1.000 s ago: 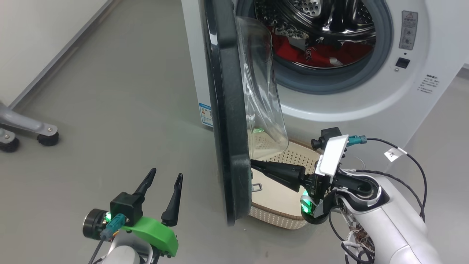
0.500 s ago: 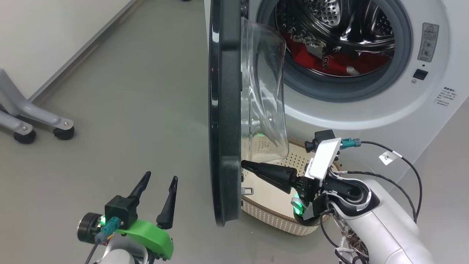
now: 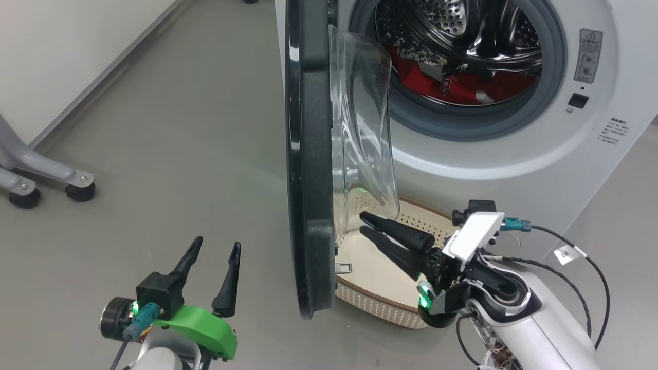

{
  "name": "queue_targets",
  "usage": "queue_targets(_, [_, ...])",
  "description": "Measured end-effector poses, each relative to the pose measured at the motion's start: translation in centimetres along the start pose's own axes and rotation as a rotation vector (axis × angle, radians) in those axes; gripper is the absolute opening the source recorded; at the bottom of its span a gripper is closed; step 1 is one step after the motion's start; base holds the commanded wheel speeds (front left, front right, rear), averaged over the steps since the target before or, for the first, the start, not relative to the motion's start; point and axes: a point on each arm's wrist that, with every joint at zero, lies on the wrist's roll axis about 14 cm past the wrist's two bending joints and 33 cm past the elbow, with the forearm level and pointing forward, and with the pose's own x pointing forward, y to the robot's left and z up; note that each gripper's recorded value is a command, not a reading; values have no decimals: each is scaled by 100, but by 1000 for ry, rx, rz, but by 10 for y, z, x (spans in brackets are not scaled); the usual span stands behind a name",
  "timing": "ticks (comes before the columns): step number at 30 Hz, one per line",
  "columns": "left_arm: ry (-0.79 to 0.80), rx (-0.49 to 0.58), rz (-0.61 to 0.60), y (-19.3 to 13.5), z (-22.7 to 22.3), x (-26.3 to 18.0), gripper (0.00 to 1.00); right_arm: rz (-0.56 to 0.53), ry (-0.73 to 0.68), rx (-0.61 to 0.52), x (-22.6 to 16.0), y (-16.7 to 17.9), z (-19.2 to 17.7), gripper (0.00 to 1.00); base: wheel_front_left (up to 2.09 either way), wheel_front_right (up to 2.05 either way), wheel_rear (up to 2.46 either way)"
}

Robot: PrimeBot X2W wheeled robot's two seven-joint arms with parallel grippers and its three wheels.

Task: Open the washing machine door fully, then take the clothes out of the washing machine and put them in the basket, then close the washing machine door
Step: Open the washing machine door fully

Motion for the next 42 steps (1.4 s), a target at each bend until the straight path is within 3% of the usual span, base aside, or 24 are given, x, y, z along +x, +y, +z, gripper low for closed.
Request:
queue_targets(7, [6, -5, -3, -2, -3, -1, 100, -45, -180, -9, -20, -17, 20, 100, 0, 0, 0])
queue_targets(12, [13, -7, -4, -4, -5, -1, 100, -95, -379, -132, -41, -20, 52, 100, 0, 0, 0])
queue_targets(20, [17, -6, -5, -5, -6, 1, 100, -268, -605, -550, -87, -23, 96, 100, 0, 0, 0])
queue_targets(28, [16, -11, -10, -6, -6, 3, 100, -338, -579, -1102, -98, -14, 91, 100, 0, 0, 0])
queue_targets(30, [15, -11, -11, -7, -6, 3, 100, -330, -611, -1170, -101, -11, 93, 100, 0, 0, 0])
queue_targets(32, [14, -11, -13, -7, -5, 3, 100, -378, -552, -1265, -102, -22, 88, 100, 0, 0, 0])
queue_targets(37, [11, -12, -16, -8, -5, 3, 100, -479, -516, -1341, -107, -36, 88, 100, 0, 0, 0])
queue_targets(42, [15, -12, -16, -8, -7, 1, 100, -496, -643, -1390, -111, -10, 101, 100, 0, 0, 0])
